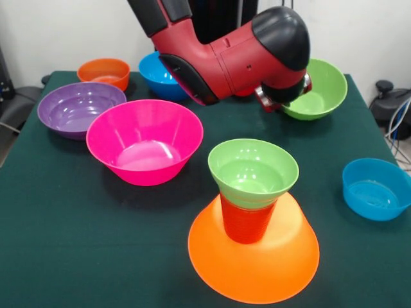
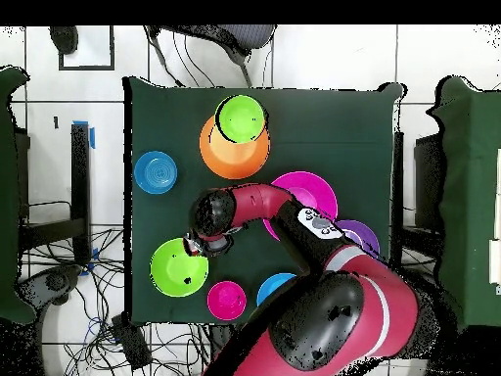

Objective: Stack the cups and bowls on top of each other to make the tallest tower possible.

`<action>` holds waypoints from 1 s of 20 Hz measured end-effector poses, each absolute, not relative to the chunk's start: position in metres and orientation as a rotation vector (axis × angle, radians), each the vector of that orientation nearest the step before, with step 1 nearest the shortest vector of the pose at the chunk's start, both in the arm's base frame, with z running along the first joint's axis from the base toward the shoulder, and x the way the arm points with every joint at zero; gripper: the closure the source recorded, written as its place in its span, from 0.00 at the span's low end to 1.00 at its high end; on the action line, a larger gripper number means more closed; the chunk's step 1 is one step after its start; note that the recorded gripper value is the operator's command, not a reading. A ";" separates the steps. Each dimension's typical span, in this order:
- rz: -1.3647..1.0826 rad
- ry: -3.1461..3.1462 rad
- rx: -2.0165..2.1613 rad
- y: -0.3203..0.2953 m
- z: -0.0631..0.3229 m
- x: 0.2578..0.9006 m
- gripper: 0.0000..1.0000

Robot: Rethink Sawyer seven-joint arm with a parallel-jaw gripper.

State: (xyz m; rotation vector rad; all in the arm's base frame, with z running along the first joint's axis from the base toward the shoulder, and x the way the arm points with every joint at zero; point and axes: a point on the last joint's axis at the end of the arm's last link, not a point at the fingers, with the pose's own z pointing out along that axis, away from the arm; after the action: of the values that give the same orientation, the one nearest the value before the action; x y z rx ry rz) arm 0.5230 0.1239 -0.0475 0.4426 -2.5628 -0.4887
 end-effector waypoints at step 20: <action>-0.422 -2.706 0.451 0.101 -0.014 0.552 1.00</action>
State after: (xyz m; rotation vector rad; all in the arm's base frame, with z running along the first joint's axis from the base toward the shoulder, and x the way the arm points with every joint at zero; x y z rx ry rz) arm 0.5516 0.1005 -0.0137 0.4509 -2.7062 -0.4217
